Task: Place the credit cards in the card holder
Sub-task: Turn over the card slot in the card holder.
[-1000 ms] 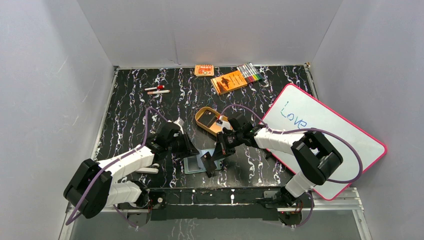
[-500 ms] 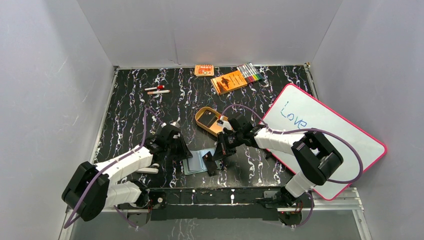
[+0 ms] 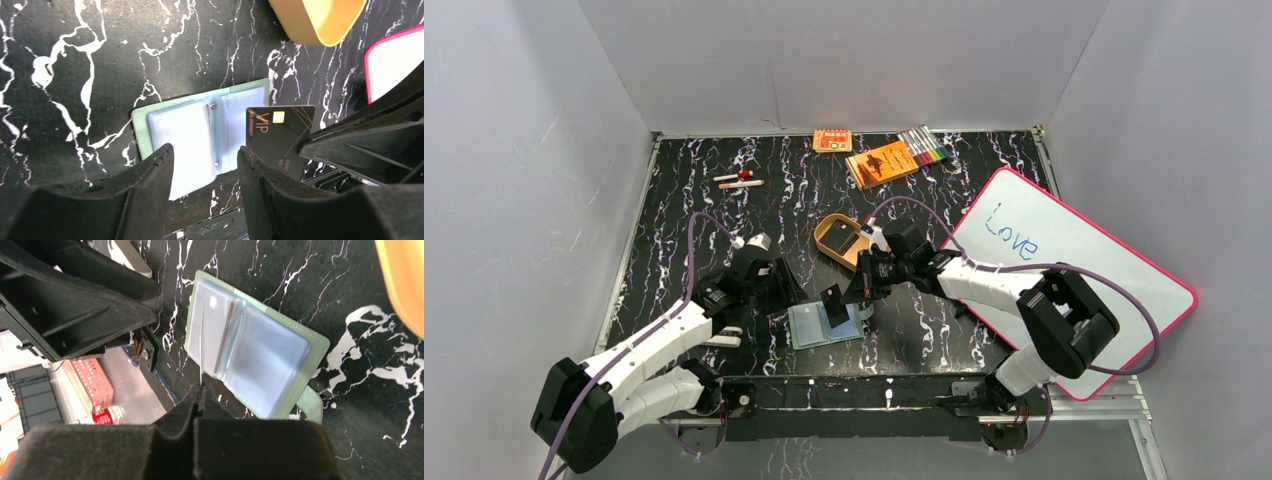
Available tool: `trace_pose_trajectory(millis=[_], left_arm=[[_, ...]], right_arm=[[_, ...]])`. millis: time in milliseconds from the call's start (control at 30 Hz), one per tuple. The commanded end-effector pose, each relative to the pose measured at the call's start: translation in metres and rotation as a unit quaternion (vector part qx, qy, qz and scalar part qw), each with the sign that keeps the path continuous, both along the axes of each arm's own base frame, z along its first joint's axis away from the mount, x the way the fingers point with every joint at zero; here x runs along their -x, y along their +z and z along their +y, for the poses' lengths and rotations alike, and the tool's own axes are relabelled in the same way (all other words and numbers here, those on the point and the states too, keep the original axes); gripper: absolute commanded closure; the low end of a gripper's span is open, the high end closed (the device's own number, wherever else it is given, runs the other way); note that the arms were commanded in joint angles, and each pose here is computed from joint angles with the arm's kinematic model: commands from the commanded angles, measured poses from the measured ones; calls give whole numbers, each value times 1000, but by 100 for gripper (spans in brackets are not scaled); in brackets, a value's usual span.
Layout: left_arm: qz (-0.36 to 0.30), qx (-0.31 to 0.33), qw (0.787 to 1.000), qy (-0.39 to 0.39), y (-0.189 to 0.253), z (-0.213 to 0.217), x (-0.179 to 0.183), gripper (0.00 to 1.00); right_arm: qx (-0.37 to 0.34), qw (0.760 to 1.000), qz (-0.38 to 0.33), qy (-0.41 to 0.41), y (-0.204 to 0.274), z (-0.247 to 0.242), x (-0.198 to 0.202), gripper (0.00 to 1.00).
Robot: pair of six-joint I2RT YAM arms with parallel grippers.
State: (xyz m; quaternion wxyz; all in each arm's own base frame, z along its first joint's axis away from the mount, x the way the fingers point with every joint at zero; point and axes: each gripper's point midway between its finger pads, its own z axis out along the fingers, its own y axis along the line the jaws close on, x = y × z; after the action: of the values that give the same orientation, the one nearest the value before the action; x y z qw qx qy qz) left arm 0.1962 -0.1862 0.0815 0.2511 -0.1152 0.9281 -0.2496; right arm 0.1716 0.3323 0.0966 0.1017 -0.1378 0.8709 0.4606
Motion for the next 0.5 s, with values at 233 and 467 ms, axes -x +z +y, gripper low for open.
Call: trace_pose_trajectory(millis=[233,467], left_arm=[[39,-17,999,15,-36,9,13,70],[55,-40,997,48,-54,21,16,76]], right_arm=[[-27,999,-3,-34,-10,18,-18,100],[-17,999,9,-38,-22,20,-15,100]])
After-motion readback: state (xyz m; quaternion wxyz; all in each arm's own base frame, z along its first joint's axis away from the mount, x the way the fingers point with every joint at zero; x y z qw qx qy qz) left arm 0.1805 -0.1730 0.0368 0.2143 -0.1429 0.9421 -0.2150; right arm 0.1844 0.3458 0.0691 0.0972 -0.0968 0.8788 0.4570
